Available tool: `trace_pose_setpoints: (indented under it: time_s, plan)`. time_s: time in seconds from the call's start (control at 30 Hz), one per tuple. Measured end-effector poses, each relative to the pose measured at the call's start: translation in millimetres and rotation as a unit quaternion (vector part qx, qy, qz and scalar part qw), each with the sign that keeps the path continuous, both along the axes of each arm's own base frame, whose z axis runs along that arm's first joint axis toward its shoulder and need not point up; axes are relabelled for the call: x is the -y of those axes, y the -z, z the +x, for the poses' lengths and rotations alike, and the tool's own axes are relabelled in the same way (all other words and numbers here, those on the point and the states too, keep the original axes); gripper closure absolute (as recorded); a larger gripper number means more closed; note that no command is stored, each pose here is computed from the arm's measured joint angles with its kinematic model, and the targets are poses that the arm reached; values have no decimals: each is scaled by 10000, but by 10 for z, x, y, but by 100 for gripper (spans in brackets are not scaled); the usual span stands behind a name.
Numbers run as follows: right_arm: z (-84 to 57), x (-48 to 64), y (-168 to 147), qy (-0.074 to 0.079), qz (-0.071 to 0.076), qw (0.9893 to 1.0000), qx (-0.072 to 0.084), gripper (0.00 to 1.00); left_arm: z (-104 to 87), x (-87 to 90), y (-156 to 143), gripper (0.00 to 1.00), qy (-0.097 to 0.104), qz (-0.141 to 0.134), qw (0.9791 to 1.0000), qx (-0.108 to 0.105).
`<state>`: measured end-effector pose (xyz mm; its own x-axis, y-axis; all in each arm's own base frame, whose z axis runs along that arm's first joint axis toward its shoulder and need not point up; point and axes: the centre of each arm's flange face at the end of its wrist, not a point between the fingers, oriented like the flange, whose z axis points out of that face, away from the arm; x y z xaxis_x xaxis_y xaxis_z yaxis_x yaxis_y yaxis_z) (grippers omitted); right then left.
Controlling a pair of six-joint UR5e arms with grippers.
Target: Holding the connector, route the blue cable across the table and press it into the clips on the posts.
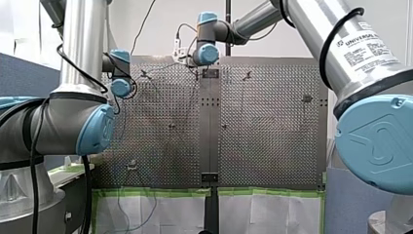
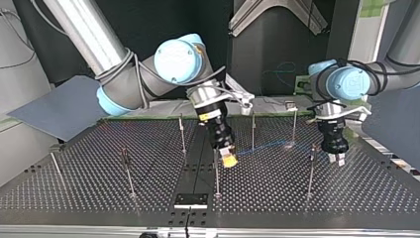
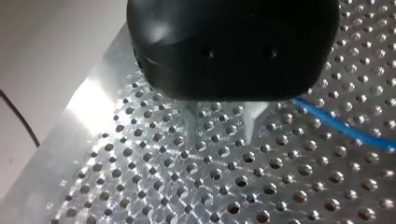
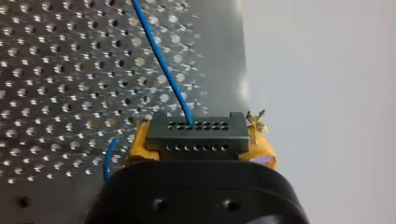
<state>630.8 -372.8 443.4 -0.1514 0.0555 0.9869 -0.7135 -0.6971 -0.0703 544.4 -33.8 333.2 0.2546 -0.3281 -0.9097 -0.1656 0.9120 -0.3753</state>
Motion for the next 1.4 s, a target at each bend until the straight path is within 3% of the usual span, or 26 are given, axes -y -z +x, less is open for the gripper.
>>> trace_pose_setpoints:
  time_s: [0.23, 0.57, 0.77, 1.07, 1.4]
  plan:
    - [89, 9, 253, -12, 138, 9998, -147, 100, -293, 24, 28, 0, -179, -298, 9992, -205]
    - [97, 58, 352, 6, 244, 9996, -143, 100, -655, 210, -94, 0, -80, -350, 9984, -430]
    - [91, 85, 378, 21, 269, 9995, -142, 100, -863, 340, -139, 0, 103, -394, 9976, -563]
    - [99, 72, 384, 5, 277, 9995, -149, 100, -1125, 521, -282, 0, 558, -527, 9949, -656]
    - [119, 36, 394, -14, 290, 9994, -164, 100, -1403, 699, -501, 0, 818, -254, 9934, -769]
